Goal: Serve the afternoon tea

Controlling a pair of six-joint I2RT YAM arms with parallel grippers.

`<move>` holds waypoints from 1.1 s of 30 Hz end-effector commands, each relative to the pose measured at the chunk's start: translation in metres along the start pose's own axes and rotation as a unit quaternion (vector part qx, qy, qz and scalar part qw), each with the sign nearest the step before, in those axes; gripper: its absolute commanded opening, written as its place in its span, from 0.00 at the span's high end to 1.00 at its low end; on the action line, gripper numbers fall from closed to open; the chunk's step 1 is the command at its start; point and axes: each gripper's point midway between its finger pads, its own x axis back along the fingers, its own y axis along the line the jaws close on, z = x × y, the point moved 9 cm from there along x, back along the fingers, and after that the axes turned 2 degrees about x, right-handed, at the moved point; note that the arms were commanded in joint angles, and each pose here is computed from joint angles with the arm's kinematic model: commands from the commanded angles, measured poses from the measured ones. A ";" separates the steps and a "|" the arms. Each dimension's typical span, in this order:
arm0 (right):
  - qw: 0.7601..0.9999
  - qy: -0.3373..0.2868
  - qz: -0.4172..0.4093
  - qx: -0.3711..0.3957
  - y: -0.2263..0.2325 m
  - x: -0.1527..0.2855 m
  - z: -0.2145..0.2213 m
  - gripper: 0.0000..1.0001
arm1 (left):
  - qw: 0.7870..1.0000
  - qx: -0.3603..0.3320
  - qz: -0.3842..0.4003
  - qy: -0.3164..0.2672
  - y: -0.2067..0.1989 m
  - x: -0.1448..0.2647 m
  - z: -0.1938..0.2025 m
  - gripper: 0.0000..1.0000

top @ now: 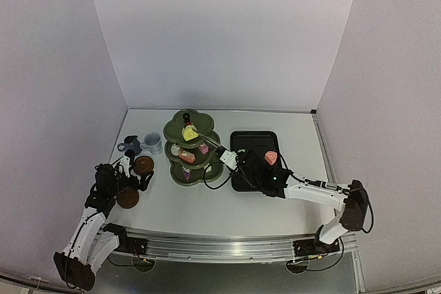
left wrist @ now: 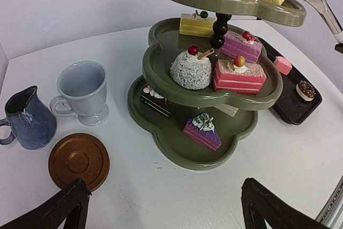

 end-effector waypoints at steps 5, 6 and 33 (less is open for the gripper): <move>1.000 -0.017 -0.008 -0.020 -0.012 0.014 -0.009 0.81 | 1.000 -0.018 0.002 -0.019 -0.002 0.005 -0.010 0.01; 1.000 -0.016 -0.008 -0.019 -0.011 0.014 -0.009 0.84 | 1.000 -0.018 0.002 -0.019 -0.002 0.005 -0.010 0.01; 1.000 -0.017 -0.017 -0.018 -0.018 0.028 -0.007 0.74 | 1.000 -0.022 0.000 -0.017 -0.002 0.007 -0.007 0.01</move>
